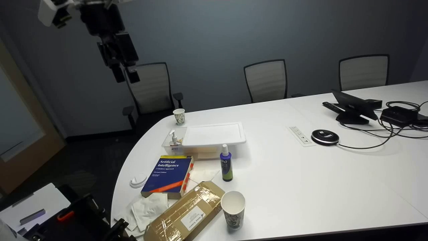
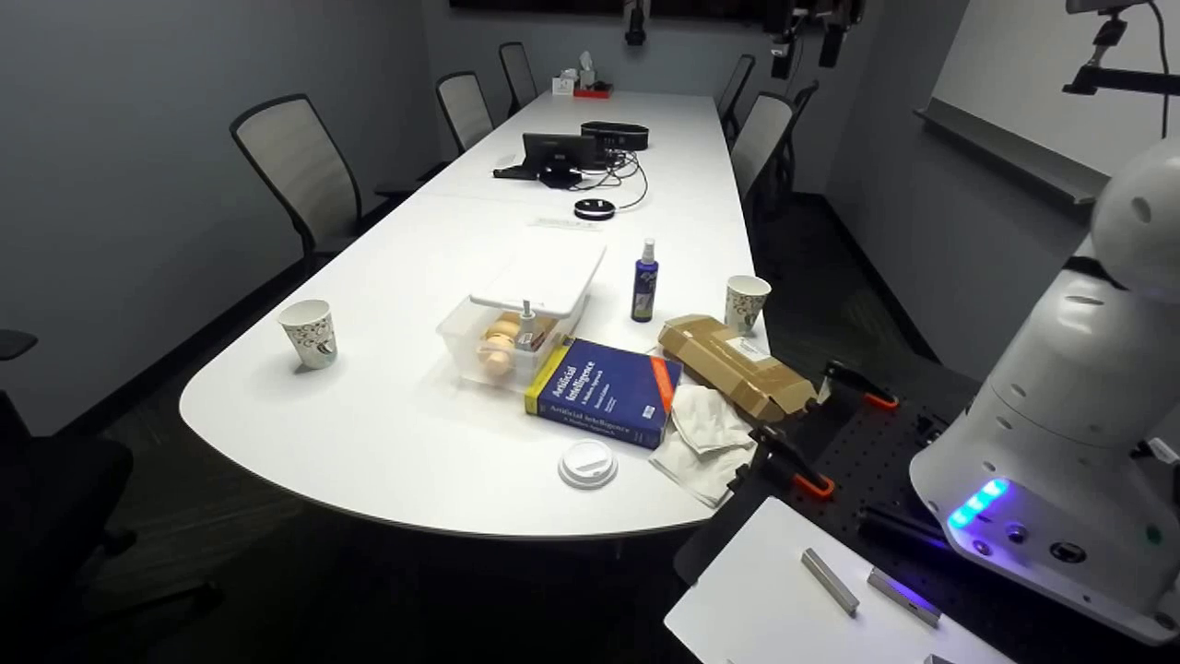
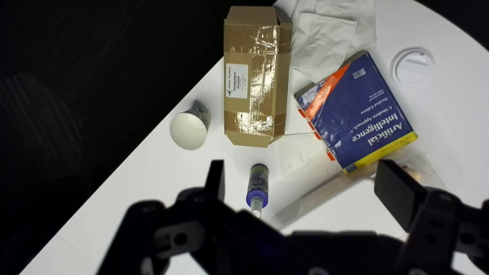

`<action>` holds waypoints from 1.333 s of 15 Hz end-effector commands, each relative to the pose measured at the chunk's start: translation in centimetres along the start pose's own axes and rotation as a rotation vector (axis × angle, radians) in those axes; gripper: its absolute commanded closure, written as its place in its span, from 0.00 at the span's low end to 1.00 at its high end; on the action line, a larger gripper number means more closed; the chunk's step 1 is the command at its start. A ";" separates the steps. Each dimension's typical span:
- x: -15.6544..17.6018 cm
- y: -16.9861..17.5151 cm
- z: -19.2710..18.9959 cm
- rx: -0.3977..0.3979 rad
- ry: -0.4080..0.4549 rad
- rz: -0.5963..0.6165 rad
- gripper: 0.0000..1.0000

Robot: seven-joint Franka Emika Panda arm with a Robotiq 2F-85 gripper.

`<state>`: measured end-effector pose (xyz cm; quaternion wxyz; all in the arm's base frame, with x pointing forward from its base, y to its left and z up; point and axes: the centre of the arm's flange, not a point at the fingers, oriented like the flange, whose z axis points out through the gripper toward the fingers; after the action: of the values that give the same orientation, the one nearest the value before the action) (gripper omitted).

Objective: Move the coffee cup at the front to the left.

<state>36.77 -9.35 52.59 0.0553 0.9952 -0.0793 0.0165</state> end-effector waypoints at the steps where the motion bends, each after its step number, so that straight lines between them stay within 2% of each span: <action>1: 5.3 4.2 3.5 0.047 0.005 0.146 0.00; 4: 9.3 8.7 8.3 0.069 0.063 0.235 0.00; 7: 12.8 12.3 14.1 0.088 0.081 0.306 0.00; 11: 16.3 14.6 22.5 0.130 0.055 0.344 0.00; 15: 17.7 16.6 29.8 0.191 -0.021 0.382 0.00; 20: 17.4 19.2 36.3 0.198 -0.095 0.429 0.00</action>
<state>50.62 -32.85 21.48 -0.0386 0.9584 -0.2826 -0.0009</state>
